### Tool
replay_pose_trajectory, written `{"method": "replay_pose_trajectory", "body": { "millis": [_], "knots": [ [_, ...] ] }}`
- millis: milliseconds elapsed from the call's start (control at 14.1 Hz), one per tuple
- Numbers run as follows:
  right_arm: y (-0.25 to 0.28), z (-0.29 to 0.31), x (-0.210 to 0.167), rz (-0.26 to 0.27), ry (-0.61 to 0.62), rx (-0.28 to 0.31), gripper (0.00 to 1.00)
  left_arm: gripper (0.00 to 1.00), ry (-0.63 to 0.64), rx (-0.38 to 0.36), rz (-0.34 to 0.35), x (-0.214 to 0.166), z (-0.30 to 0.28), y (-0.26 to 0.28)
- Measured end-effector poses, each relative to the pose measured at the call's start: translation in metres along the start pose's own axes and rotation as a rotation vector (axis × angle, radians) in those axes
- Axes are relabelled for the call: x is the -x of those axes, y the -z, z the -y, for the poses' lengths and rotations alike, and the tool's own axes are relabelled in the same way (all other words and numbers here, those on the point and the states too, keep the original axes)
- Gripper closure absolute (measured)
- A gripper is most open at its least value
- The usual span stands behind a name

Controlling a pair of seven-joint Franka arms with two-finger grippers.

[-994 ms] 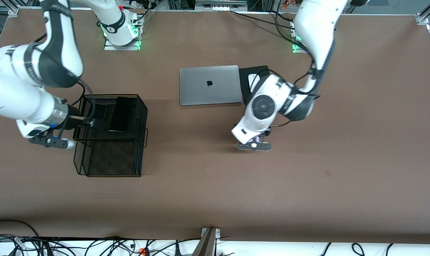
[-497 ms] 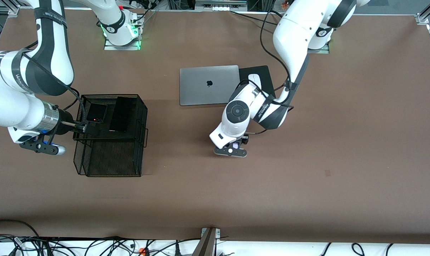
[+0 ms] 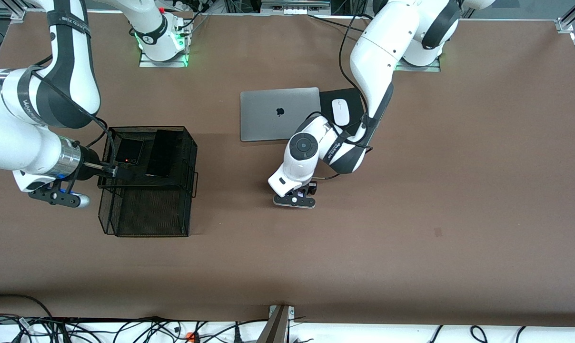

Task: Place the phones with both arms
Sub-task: 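Set the white phone down with the left gripper while the right gripper withdraws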

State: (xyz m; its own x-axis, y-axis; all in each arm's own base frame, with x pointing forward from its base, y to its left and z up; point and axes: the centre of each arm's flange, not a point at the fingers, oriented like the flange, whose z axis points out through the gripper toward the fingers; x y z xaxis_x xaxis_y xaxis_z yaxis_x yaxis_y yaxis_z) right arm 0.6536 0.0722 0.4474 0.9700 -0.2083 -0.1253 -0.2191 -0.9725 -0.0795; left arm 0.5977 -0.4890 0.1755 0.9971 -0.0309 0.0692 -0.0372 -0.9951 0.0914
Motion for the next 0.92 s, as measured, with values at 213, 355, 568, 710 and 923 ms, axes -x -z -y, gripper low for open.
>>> {"method": "replay_pose_trajectory", "body": {
  "millis": [213,355,568,710,923],
  "knots": [
    [-0.001,0.003,0.001,0.005,0.005,0.0,0.0,0.01,0.05,0.0,-0.015,-0.006,0.002,0.005],
    [-0.003,0.003,0.003,0.017,0.007,0.002,0.0,0.0,0.061,0.0,-0.024,-0.01,0.004,0.009],
    [-0.003,0.004,0.003,0.023,0.008,0.003,0.0,0.0,0.084,-0.053,0.009,-0.021,0.019,0.024],
    [-0.003,0.013,0.006,0.023,0.022,0.002,0.0,0.0,0.091,-0.097,0.053,-0.037,0.044,0.054],
    [-0.008,0.054,0.021,0.029,0.052,0.0,0.0,0.0,0.065,-0.13,0.12,-0.059,0.091,0.11]
  ]
}}
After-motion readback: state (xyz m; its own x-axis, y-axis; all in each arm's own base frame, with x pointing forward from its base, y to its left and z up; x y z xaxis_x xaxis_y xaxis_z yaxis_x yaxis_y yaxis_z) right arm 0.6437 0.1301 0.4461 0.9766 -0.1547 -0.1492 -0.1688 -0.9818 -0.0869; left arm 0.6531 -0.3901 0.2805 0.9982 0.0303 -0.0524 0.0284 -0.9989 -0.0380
